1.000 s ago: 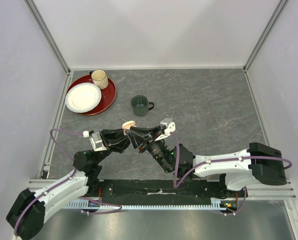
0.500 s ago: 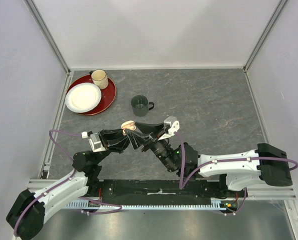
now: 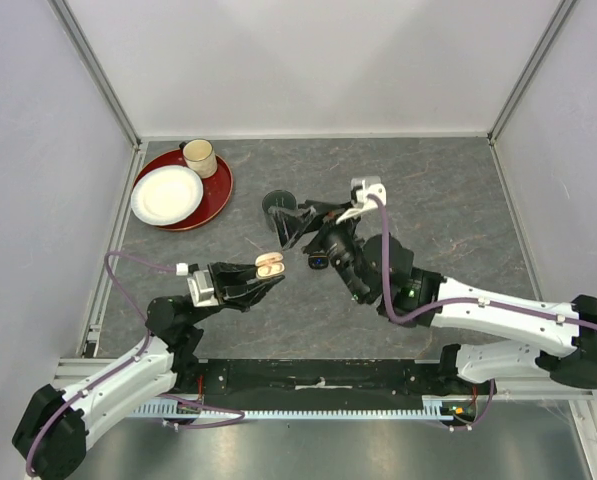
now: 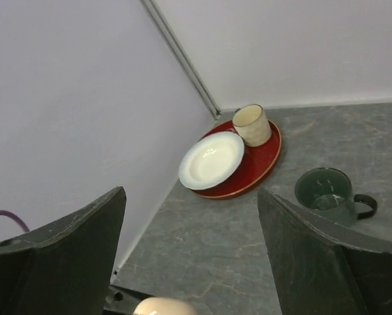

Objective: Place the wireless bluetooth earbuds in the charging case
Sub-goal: Place the earbud in the charging case, then close the charging case.

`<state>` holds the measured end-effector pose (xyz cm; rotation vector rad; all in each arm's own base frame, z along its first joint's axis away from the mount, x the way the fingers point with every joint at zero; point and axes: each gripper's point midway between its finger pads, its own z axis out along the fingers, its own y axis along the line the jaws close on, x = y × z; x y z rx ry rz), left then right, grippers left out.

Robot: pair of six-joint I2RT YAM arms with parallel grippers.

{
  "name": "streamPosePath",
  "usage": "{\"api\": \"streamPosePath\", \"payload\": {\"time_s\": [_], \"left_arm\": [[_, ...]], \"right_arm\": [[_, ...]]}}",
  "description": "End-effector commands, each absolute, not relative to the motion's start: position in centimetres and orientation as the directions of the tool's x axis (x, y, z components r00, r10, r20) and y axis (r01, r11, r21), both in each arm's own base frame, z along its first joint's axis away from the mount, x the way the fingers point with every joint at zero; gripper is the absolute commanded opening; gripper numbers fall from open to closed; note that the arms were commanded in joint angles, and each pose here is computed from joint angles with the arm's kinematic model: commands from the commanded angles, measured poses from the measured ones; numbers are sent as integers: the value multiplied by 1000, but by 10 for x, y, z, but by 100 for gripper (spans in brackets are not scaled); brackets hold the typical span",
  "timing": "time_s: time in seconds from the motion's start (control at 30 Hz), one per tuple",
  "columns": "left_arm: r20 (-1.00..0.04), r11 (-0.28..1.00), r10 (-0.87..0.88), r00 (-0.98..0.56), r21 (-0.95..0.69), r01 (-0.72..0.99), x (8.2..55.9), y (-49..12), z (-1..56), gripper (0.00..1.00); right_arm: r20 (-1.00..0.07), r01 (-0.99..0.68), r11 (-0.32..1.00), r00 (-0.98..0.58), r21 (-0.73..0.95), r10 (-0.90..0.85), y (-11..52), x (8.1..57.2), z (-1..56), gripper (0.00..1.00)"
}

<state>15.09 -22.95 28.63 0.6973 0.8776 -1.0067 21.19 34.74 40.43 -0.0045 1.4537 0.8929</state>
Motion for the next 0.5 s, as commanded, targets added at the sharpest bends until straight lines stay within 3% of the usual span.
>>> {"api": "streamPosePath", "payload": {"time_s": [0.0,0.23,0.47], "left_arm": [[-874,271,-352,335,248,930,135,-244,289,2],[-877,223,-336,343,280,934,130,-249,287,2],[-888,215,-324,326,266,940,132,-251,282,2]], "right_arm": [[-847,-508,679,-355,530,395,347,216,359,88],[-851,-530,703,-481,474,212,347,212,306,89],[-813,-497,703,-546,508,201,344,203,274,89]]}}
